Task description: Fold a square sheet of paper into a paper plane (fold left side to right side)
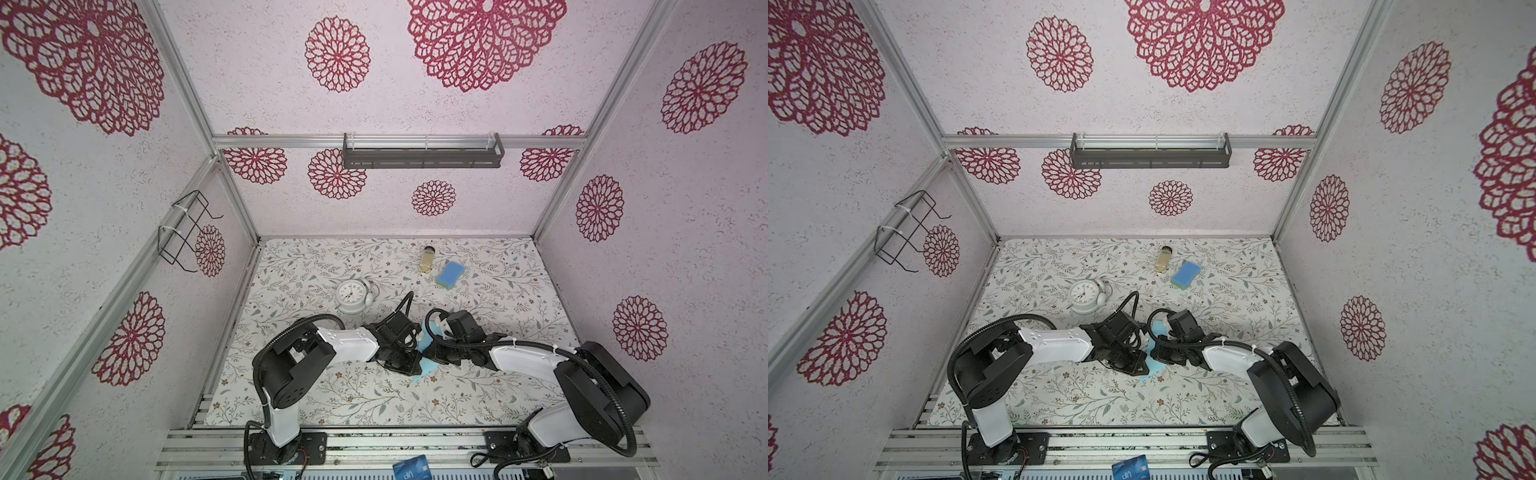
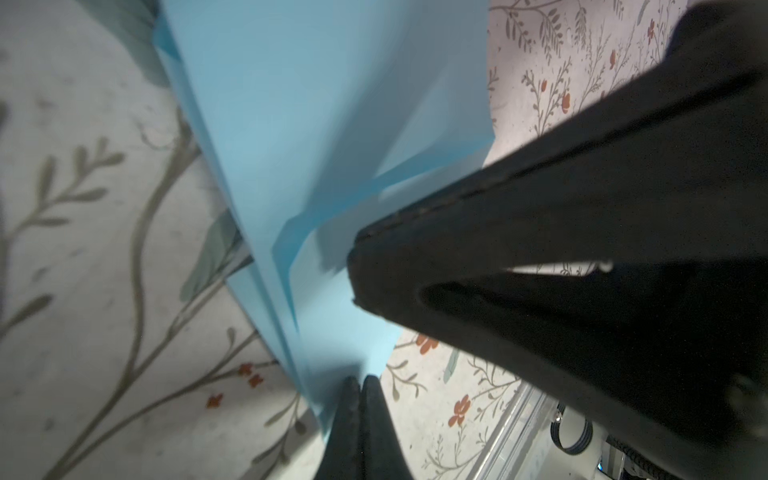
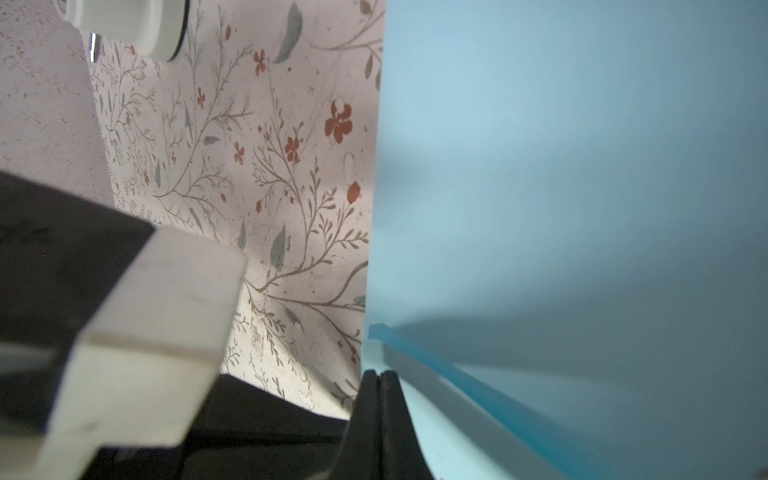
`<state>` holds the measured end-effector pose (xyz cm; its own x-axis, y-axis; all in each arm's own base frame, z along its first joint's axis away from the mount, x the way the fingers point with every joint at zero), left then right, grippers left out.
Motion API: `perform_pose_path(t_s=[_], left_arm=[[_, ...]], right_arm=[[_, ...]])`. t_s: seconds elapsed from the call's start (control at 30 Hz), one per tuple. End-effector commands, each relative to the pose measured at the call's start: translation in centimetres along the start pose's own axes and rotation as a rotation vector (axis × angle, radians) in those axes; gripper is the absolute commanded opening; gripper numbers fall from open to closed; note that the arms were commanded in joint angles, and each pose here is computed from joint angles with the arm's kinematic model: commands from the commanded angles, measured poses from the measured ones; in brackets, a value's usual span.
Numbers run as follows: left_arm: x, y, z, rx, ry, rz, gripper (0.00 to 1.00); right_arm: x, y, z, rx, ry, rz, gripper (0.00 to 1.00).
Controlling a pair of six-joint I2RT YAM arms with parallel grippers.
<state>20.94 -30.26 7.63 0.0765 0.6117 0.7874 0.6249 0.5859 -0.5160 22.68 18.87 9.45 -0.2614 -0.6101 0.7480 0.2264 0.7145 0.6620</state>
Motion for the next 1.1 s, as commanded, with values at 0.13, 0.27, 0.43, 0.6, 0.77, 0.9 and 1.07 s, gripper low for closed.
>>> perform_pose_path(t_s=[0.13,0.27,0.43,0.6,0.77,0.9,1.07], left_arm=[[2.3,-0.1,-0.7,0.001,-0.089,0.015,0.00],[4.2,-0.8,-1.4,0.029,-0.196,0.029,0.00],[5.2,-1.3,-2.0,0.075,-0.260,0.007,0.00],[4.1,-1.8,-2.2,0.093,-0.252,-0.025,0.00],[2.1,-1.4,-1.4,0.122,-0.219,-0.057,0.00],[1.3,-1.0,-1.1,0.146,-0.222,-0.059,0.00],[0.8,-0.7,-1.0,0.156,-0.220,-0.074,0.00]], right_arm=[[-0.8,-0.5,-0.5,-0.014,-0.030,0.011,0.00],[-1.0,-1.6,-0.2,-0.079,-0.046,0.027,0.00],[-1.0,-2.5,0.0,-0.155,-0.071,0.033,0.00],[-0.9,-2.8,0.1,-0.201,-0.094,0.029,0.00],[-0.9,-3.2,0.3,-0.215,-0.092,0.032,0.00],[-0.8,-3.3,0.4,-0.221,-0.092,0.027,0.00],[-0.7,-3.1,0.4,-0.226,-0.092,0.014,0.00]])
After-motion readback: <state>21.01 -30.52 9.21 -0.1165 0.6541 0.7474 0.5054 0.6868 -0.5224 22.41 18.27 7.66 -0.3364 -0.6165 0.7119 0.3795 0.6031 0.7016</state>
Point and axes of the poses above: each gripper's point midway between its finger pads, its own x axis back along the fingers, its own y axis along the line the jaws close on, z = x × y, the point moved 8 cm from there along x, back along the fingers, and after that the axes turned 15 degrees about -x, right-handed, at the moved point
